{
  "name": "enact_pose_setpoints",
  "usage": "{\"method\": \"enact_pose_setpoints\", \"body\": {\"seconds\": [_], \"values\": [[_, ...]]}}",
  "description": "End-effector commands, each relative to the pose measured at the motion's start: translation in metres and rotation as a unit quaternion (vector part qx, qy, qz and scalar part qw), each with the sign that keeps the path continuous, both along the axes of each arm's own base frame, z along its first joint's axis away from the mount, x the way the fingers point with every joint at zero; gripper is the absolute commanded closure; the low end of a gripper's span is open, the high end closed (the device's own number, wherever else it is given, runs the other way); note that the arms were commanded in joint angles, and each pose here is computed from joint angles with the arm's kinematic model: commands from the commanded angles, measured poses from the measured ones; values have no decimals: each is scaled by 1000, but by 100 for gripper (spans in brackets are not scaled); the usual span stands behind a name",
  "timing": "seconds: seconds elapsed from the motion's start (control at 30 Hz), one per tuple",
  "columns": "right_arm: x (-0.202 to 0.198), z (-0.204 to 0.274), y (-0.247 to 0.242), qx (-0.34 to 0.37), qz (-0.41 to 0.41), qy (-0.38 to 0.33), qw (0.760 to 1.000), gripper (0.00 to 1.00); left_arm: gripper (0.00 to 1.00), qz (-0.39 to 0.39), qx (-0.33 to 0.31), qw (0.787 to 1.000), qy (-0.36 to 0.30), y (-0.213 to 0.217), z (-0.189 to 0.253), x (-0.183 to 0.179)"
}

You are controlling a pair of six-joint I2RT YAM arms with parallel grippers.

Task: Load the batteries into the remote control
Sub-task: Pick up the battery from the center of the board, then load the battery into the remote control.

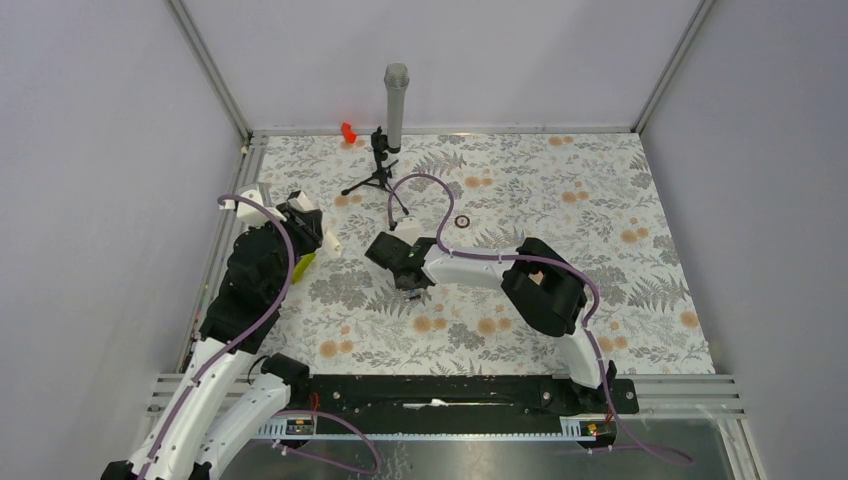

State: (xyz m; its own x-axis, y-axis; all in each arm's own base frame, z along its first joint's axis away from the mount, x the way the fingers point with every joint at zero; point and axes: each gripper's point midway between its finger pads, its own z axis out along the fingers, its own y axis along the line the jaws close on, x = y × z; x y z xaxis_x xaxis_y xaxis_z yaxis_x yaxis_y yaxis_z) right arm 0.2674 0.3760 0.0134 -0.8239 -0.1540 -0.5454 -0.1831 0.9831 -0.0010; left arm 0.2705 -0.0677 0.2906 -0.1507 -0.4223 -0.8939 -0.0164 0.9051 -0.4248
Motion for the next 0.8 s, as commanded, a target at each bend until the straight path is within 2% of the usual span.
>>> {"method": "enact_pose_setpoints", "body": {"seconds": [0.0,0.13,0.3,0.5,0.6,0.7,0.77], "values": [[9,0,-7,-27,-10,-25,999,91,99,-9,1,1000,-19,-3,12,5],[20,15,-16,-23,-16,-52,998,93,100,-40,3,999,-19,-15,13,7],[33,57,-40,7,-33,-86,996,93,100,-150,-4,988,-31,-56,15,8],[39,126,-72,89,-33,-132,987,93,100,-328,-42,943,-39,-119,21,-7],[35,164,-80,139,-12,-160,977,93,100,-390,-67,916,-58,-139,29,-16],[22,206,-81,202,28,-193,960,93,100,-432,-92,894,-72,-152,38,-23],[8,237,-75,261,69,-216,938,92,100,-455,-100,882,-69,-159,38,-25]]}}
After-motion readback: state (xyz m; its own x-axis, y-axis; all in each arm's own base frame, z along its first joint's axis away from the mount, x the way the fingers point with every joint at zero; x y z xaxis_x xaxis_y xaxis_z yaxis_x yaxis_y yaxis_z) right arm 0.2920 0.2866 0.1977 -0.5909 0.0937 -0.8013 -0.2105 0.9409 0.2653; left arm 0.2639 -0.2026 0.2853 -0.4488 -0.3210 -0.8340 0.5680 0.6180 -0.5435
